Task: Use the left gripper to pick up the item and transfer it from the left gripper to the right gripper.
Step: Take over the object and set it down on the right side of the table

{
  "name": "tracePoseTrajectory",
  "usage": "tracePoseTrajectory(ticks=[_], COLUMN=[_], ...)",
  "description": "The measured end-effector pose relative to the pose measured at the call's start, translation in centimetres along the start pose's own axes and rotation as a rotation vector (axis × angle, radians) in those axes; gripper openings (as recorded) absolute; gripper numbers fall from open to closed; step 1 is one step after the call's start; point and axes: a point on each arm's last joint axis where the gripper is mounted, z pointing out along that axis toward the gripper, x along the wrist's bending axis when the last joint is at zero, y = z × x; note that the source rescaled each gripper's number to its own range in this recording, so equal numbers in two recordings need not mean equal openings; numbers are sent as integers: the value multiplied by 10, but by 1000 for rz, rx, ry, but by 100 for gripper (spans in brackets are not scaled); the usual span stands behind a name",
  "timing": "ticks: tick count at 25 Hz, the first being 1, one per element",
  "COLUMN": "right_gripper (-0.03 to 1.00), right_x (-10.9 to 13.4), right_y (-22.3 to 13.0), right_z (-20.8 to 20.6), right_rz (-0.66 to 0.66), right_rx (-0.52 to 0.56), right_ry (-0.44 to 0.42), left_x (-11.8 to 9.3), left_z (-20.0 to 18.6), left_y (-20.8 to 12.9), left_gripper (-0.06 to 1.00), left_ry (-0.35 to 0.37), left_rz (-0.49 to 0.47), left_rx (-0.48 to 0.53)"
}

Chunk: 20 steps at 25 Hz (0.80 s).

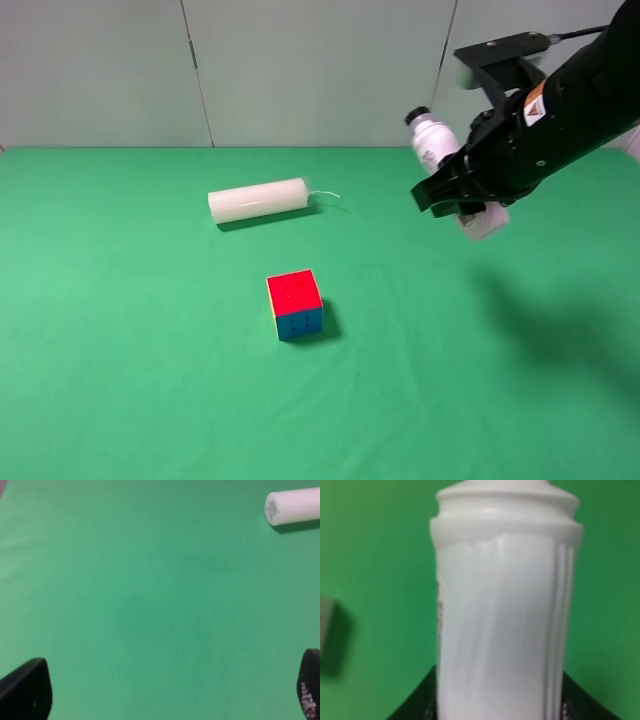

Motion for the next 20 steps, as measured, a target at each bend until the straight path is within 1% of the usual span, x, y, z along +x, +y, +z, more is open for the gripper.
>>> tracePoseTrajectory(ticks=[4,8,13,20], right_gripper=[0,0,0,0], right_x=[-23,-38,-39,-38], right_y=[-2,-7,-13,-22], right_z=[3,20,47,79], right_rz=[57,76,74,76], right_rx=[18,89,180,262], right_ry=[-42,-64,-53,-42], left_x=[0,0,0,0], left_z=[0,0,0,0], left_y=[0,0,0,0], left_gripper=[97,97,97,97], left_ry=[0,0,0,0], left_rz=[0,0,0,0], left_rx=[0,0,0,0])
